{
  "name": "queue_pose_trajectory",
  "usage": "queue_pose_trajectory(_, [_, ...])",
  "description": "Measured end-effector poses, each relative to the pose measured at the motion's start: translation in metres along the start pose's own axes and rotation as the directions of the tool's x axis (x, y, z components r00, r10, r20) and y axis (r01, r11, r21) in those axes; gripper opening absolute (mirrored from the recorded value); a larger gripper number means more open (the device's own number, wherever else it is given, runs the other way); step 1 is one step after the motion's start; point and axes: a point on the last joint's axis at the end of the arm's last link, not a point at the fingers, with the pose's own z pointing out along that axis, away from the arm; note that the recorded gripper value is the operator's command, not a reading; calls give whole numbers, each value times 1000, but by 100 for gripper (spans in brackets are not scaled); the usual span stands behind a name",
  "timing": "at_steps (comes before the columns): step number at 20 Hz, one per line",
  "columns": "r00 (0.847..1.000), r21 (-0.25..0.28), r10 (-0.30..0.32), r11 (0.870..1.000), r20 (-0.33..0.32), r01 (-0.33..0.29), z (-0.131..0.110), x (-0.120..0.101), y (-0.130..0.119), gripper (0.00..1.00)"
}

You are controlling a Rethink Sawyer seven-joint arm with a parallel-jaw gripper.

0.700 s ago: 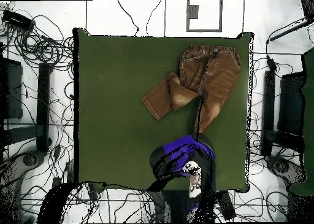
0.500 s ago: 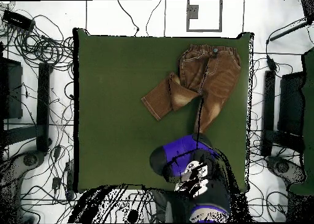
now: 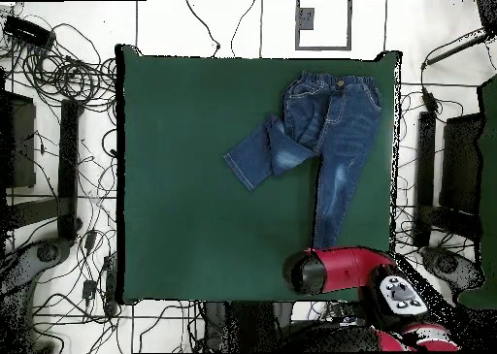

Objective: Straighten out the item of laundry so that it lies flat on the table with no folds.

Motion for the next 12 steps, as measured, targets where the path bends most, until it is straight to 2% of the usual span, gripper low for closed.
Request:
queue_pose_trajectory(6, [999, 3, -18, 1000, 29, 18, 0, 4, 0, 0])
queue_pose_trajectory(9, [998, 14, -51, 999, 34, 50, 0, 4, 2, 0])
queue_pose_trajectory(10, [996, 23, -79, 997, 37, 78, 0, 5, 3, 100])
queue_pose_trajectory(12, [996, 25, -85, 996, 37, 84, 0, 5, 4, 100])
